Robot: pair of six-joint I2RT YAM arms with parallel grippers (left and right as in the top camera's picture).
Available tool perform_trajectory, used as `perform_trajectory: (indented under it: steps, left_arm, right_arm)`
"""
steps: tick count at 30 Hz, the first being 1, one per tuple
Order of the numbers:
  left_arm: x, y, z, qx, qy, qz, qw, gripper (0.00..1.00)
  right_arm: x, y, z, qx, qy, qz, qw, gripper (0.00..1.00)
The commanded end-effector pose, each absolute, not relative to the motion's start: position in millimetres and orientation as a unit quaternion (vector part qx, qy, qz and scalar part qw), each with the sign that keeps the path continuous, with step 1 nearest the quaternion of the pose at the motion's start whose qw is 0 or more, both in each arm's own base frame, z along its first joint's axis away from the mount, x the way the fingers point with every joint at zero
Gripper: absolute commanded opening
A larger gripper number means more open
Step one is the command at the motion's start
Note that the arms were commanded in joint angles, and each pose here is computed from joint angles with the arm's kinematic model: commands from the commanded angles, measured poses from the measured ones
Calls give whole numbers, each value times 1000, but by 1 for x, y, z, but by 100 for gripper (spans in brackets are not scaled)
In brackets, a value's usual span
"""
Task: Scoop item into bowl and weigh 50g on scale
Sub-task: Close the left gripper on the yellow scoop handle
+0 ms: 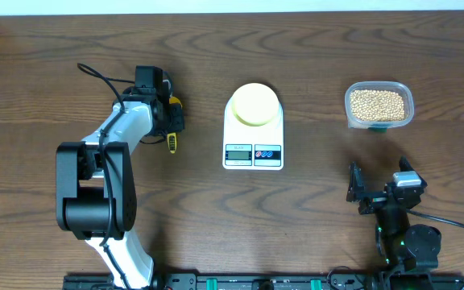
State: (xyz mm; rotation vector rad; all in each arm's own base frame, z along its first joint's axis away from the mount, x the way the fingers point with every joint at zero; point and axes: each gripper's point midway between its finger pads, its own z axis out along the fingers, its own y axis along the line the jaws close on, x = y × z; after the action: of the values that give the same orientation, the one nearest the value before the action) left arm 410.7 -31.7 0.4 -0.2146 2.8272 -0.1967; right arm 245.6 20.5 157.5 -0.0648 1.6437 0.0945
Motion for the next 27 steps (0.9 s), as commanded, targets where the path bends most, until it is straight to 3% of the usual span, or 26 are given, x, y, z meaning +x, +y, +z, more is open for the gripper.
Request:
perform_trajectory:
  steps: [1,12,20,27]
  left_arm:
    - [397,-33,-24,-80,988,-68,111,25]
    - [398,-35,-10,-79,987,-73,120,14]
    - [410,-36,48,-147,967,-98,183,8]
    - [419,-36,100,-231,933,-134,241,8]
  right_arm:
    - [245,22,156,-27,733,48,678,99]
    - [245,22,156,-27,733,48,678,99]
    - [245,22,156,-27,733,48,678,99]
    - [245,22,156,-27,733,48,678,99]
